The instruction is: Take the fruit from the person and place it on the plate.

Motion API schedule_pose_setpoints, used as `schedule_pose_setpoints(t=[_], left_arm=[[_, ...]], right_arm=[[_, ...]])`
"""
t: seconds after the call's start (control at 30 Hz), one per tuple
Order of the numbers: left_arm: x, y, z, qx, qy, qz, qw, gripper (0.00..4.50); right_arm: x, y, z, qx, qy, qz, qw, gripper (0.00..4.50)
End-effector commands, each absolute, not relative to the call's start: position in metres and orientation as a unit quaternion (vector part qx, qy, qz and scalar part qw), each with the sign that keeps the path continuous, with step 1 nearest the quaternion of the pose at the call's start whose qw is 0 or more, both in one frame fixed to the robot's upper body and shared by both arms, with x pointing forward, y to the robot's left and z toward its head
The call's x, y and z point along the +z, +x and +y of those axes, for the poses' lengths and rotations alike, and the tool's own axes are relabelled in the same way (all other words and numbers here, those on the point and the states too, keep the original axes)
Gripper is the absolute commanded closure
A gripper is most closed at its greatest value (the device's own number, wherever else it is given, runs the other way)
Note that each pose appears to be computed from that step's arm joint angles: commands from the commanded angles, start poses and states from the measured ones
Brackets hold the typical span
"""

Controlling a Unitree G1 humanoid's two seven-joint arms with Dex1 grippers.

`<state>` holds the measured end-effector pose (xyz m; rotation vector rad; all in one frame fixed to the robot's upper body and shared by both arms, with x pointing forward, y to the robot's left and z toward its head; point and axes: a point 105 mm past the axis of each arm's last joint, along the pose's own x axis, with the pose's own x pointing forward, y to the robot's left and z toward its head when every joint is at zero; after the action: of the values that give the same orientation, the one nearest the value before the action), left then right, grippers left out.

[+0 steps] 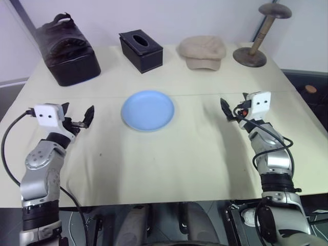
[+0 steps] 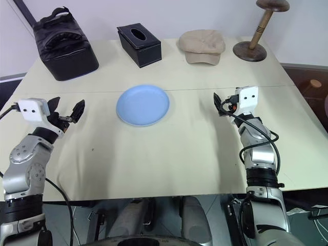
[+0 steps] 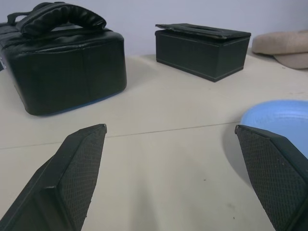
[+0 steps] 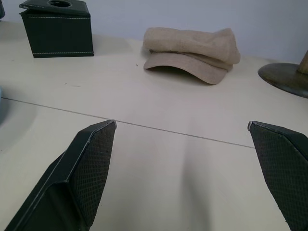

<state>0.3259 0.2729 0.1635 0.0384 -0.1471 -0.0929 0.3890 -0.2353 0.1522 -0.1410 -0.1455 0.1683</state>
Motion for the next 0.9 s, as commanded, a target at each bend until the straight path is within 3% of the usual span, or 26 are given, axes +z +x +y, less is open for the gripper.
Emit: schedule_pose_setpoints(t=[0.03,0.9], left_arm=[[0.1814,0.3209,0.2782,-0.040,0.025,-0.104,0.994,0.00],[0.1860,0.3210,0.2830,-0.036,0.029,-0.110,0.993,0.00]], right_arm=[[0.1711,0.3879,-0.2325,0.089,-0.078,-0.104,0.987,0.02],[0.1699,0.3885,-0.2328,0.088,-0.077,-0.103,0.988,0.02]])
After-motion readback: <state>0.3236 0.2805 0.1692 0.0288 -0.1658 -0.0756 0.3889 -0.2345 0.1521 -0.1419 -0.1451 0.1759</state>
